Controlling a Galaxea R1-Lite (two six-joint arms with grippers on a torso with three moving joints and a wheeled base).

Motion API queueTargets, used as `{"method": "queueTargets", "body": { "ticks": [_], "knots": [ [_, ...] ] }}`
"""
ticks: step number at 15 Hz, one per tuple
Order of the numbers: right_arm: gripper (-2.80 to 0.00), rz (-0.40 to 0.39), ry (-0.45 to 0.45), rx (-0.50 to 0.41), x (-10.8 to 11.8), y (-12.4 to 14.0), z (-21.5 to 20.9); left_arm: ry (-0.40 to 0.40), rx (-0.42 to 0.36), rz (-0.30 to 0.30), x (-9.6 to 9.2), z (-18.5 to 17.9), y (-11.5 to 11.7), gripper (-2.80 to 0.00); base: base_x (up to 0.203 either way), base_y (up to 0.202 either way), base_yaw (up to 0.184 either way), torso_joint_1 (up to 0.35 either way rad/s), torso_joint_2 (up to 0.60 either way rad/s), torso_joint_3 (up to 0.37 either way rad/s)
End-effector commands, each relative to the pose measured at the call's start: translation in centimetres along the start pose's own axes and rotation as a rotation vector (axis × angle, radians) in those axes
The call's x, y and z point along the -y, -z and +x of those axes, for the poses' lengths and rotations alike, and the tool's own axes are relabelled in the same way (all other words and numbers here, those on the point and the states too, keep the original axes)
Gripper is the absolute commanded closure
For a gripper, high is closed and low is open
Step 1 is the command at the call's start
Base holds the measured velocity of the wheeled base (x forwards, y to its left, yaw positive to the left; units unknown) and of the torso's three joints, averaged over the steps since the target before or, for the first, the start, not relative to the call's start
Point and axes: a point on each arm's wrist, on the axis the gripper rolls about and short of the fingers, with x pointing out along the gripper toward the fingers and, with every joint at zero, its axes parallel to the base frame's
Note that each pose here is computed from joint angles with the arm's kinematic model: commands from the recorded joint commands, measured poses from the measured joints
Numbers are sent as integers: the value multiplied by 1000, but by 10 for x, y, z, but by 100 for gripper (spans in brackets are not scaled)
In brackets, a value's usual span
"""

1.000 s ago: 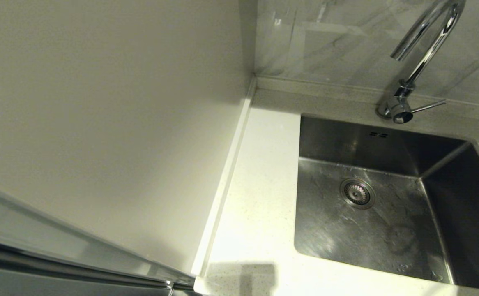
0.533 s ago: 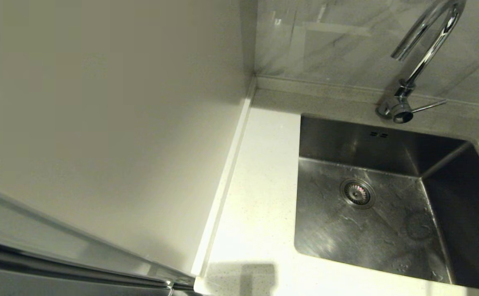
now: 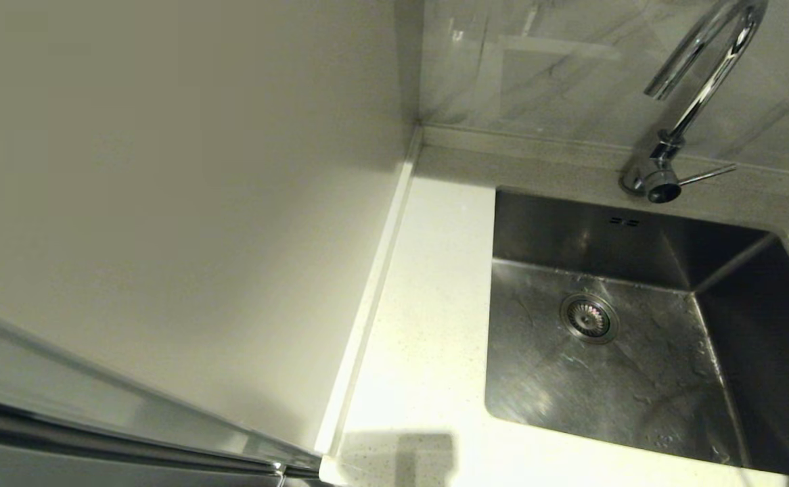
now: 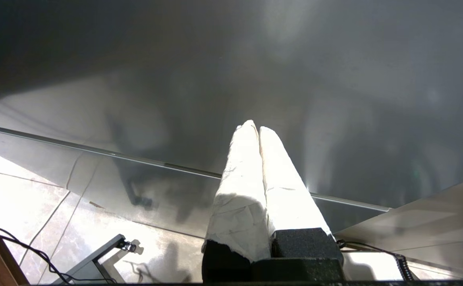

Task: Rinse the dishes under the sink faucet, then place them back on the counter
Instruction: Put a bowl into the sink

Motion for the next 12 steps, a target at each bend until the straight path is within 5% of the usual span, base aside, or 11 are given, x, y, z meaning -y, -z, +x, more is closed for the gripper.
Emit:
{"method": "queueTargets", "body": {
  "ticks": [1, 7, 12],
  "knots": [
    [-280, -49, -45, -15, 5, 3, 28, 0, 3, -1, 0, 0, 0, 0, 0, 0, 0, 0, 0, 0],
    [-280, -87, -107, -48, 2, 7, 77, 0, 3, -1, 0, 0, 0, 0, 0, 0, 0, 0, 0, 0],
    [-280, -44, -73, 57, 0, -6, 107, -2, 3, -1, 0, 0, 0, 0, 0, 0, 0, 0, 0, 0]
  ]
}}
